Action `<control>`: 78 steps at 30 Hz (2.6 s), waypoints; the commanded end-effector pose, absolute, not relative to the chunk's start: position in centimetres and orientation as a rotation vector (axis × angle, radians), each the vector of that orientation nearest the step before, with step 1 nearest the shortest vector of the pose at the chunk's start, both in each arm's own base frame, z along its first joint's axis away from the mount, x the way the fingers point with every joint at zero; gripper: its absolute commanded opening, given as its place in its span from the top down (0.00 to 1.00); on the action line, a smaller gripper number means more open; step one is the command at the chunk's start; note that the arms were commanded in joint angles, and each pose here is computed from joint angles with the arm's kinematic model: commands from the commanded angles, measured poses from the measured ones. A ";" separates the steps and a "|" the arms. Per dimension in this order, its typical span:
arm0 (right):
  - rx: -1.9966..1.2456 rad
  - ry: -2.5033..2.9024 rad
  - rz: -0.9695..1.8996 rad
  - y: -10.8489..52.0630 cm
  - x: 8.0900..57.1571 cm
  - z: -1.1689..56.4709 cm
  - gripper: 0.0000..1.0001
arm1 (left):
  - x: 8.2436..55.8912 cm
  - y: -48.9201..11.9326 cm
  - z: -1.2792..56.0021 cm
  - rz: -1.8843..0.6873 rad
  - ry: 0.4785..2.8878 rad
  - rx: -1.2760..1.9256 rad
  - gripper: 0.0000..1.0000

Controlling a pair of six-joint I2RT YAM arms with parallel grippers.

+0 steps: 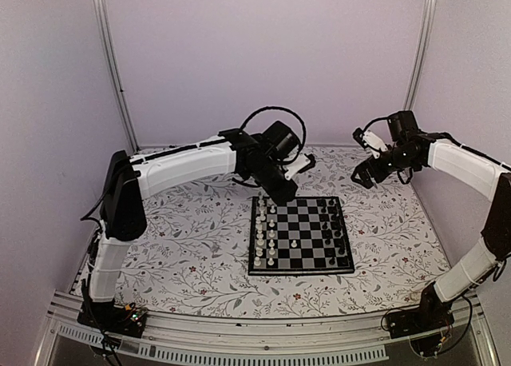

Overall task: Set up the chess pieces on the board
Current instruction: Place the chess piece on the chessboard, then pick up the chess piece from the chessboard, then place the chess piece on the chessboard.

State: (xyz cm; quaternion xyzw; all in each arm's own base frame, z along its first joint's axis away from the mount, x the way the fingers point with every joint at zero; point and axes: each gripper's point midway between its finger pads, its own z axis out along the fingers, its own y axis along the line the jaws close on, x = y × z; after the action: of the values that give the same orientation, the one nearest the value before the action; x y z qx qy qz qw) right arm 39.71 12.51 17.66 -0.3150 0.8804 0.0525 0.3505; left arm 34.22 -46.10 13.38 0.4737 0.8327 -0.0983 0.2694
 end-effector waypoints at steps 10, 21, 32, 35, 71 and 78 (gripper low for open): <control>-0.642 2.097 0.399 9.2 36.8 18.8 0.01 | 25.2 -47.6 10.0 -0.377 2.211 1.581 0.69; -0.739 2.036 0.417 10.0 36.0 19.8 0.01 | 25.0 -48.7 5.9 -0.287 2.228 1.590 0.69; -0.755 2.051 0.444 10.3 36.3 19.2 0.01 | 25.0 -48.7 4.4 -0.274 2.241 1.616 0.77; -0.757 2.055 0.447 10.3 36.2 19.0 0.01 | 25.2 -49.1 4.5 -0.278 2.234 1.617 0.80; -0.771 2.064 0.465 10.5 35.9 18.6 0.01 | 37.8 -43.0 8.6 -0.068 2.291 1.236 0.98; -0.773 2.069 0.473 10.6 36.0 18.3 0.01 | 37.0 -43.3 7.7 -0.120 2.316 1.260 0.98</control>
State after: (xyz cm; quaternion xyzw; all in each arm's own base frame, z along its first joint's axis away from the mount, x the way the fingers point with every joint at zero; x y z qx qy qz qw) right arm 35.79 10.20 18.02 -0.3013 0.8331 0.1830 0.4263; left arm 37.31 -42.40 8.26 0.4627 0.8492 -0.0260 0.2533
